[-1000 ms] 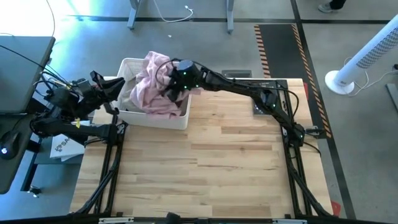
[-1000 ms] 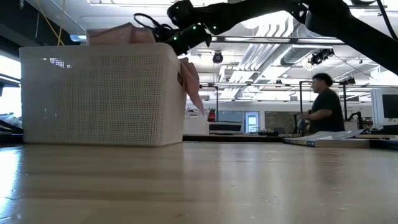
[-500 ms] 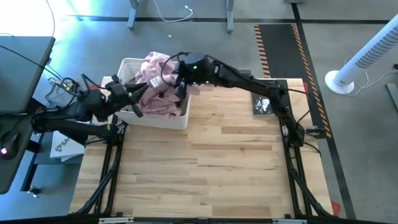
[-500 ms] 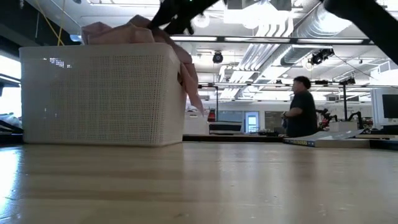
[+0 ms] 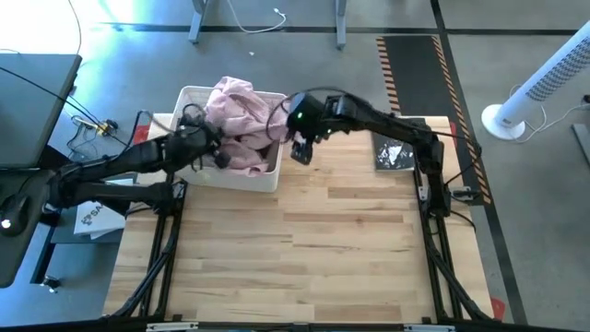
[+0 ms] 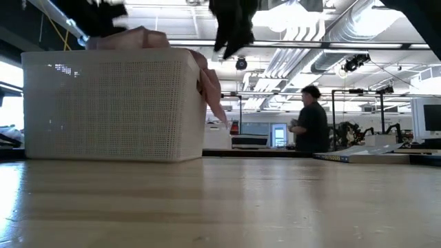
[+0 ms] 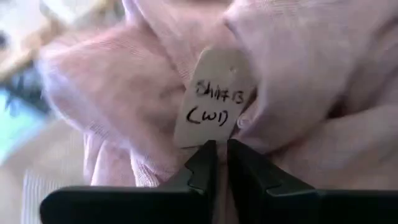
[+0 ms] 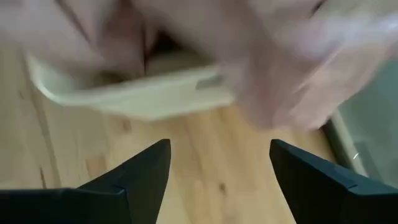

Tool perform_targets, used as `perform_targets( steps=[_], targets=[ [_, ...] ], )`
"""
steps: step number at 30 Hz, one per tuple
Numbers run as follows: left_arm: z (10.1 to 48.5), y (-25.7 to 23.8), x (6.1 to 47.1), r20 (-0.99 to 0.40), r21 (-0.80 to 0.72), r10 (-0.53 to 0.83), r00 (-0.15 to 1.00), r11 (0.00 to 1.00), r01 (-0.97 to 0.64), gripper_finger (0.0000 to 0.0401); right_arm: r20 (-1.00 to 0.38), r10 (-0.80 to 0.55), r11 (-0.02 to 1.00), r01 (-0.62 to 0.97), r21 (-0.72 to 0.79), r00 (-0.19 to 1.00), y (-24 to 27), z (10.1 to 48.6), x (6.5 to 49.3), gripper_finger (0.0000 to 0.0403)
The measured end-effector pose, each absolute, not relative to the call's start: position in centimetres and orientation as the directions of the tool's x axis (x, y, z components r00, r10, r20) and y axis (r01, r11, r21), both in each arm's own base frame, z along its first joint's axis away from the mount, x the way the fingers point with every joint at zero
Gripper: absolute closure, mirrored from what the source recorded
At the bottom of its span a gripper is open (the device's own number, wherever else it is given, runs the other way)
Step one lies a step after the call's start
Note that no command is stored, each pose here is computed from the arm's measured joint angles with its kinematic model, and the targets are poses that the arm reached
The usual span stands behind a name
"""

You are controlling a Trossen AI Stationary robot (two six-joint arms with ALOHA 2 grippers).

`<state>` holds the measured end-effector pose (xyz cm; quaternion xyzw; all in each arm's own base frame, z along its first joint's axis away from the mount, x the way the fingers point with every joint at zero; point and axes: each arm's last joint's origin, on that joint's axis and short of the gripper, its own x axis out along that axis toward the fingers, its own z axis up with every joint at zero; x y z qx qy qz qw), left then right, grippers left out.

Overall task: Sort clothes
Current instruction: Put the pink polo shirt into the laundry bin

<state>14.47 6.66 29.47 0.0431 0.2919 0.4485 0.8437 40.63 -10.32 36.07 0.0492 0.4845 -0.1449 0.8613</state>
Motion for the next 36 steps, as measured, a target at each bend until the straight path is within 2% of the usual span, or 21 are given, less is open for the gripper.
perform_targets(
  steps=[5,10,15,21,24,29,32,36],
  targets=[
    [27.7,8.3,13.9,-0.614,0.323,0.723,0.317,0.597,-0.735,0.0378,-0.913,-0.181,0.947,0.314,-0.062,0.367,-11.3,29.1,41.2,0.0131],
    [26.6,9.2,13.8,-0.682,0.247,0.641,0.352,0.655,-0.714,0.0389,-0.86,-0.324,0.885,0.447,-0.129,0.395,-14.0,24.4,41.5,0.0131],
    [25.8,9.6,14.0,-0.722,0.176,0.561,0.405,0.715,-0.676,0.0396,-0.731,-0.525,0.806,0.532,-0.261,0.436,-15.5,25.7,42.2,0.0139],
    [25.0,10.1,14.6,-0.738,0.066,0.461,0.493,0.776,-0.627,0.0398,-0.526,-0.695,0.707,0.601,-0.374,0.49,-15.1,31.7,43.4,0.0142],
    [24.7,10.4,15.1,-0.743,0.031,0.419,0.522,0.801,-0.598,0.0398,-0.421,-0.651,0.758,0.575,-0.307,0.632,-14.2,34.6,44.4,0.0142],
    [24.7,10.5,15.2,-0.743,0.052,0.436,0.509,0.794,-0.605,0.0398,-0.251,-0.419,0.908,0.409,-0.095,0.872,-13.3,36.6,46.0,0.0142],
    [26.0,10.4,14.7,-0.726,0.083,0.503,0.468,0.74,-0.667,0.0398,-0.266,-0.321,0.944,0.331,-0.007,0.909,-13.5,34.8,47.2,0.0142],
    [29.0,9.9,13.2,-0.65,0.125,0.635,0.417,0.63,-0.767,0.0398,-0.415,-0.243,0.955,0.292,0.059,0.877,-13.9,29.8,49.0,0.0142]
  ],
)
